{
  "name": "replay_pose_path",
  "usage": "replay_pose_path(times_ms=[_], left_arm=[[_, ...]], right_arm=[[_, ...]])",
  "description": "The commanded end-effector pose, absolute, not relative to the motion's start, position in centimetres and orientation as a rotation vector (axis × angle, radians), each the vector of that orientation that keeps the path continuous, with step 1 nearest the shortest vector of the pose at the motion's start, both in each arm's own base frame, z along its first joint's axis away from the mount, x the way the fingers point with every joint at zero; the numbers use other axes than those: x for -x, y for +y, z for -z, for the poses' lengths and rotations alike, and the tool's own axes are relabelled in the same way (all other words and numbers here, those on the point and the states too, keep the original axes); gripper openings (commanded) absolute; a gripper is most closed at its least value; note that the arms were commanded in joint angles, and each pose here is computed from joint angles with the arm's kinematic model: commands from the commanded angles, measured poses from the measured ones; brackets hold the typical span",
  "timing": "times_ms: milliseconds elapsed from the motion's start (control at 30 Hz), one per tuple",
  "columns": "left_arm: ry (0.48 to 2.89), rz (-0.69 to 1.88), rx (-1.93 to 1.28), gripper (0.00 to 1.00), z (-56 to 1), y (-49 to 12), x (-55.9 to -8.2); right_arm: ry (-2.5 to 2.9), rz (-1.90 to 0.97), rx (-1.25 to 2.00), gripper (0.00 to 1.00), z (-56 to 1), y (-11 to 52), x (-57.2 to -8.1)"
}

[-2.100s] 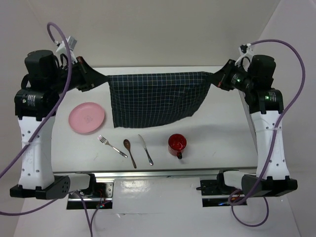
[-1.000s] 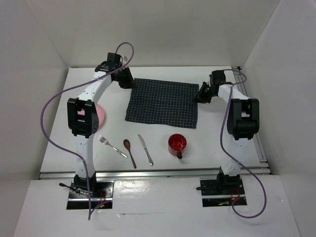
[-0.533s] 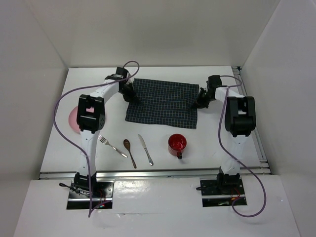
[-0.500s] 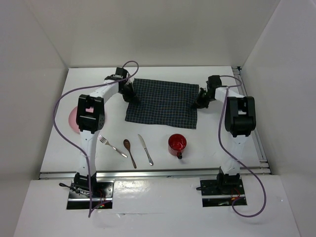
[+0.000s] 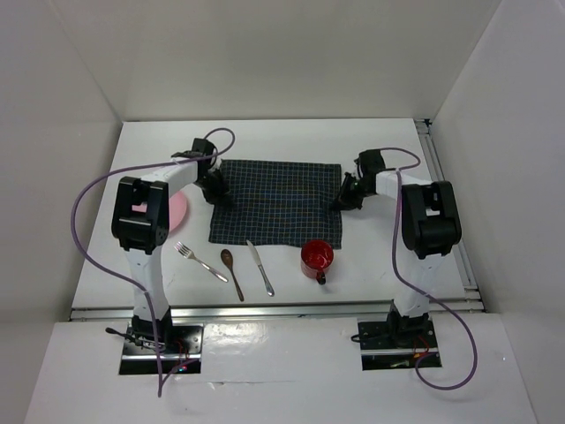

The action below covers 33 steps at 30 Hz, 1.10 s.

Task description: Set the dinner table for one person

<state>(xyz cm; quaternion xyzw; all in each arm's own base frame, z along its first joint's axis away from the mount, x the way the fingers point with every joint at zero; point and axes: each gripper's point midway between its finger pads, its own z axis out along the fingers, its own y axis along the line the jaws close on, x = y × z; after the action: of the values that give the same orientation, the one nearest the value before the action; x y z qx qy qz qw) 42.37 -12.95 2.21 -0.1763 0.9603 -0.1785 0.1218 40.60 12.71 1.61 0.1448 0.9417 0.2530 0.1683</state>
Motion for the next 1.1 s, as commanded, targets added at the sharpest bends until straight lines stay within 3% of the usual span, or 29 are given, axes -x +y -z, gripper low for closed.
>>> replay_pose_path(times_ms=[0,200,267,400,500,567,667,833,1067], left_arm=[[2.834,0.405,0.557,0.0,-1.2,-10.3,-41.8],[2.778,0.404,0.522,0.0,-4.6,-9.7,-42.1],[2.724,0.382,0.481,0.01,-7.7,-9.7,-42.3],[2.579,0.38,0.424,0.03,-12.9,-9.5,-45.1],[2.559,0.385,0.419,0.0,-12.9,-9.8,-47.9],[2.522,0.433,0.381,0.0,-13.9,-10.6,-50.3],[2.539,0.498,0.332,0.0,-11.3,-11.9,-53.1],[2.491,0.557,0.286,0.0,-10.3,-13.0,-57.1],[2.52,0.488,0.373,0.0,-6.6,-10.6,-58.0]], right_arm=[[2.772,-0.646,-0.387,0.08,0.2,13.6,-37.5],[2.692,-0.561,-0.365,0.08,-3.5,13.8,-39.1],[2.657,-0.549,-0.342,0.13,-5.4,13.7,-40.1],[2.533,-0.555,-0.276,0.32,-10.3,14.8,-43.7],[2.502,-0.538,-0.277,0.35,-10.7,14.9,-46.0],[2.499,-0.539,-0.276,0.16,-10.1,15.3,-47.9],[2.514,-0.535,-0.28,0.02,-9.1,15.8,-50.0],[2.53,-0.561,-0.312,0.0,-6.2,16.4,-53.6],[2.552,-0.546,-0.334,0.0,-3.5,16.4,-54.1]])
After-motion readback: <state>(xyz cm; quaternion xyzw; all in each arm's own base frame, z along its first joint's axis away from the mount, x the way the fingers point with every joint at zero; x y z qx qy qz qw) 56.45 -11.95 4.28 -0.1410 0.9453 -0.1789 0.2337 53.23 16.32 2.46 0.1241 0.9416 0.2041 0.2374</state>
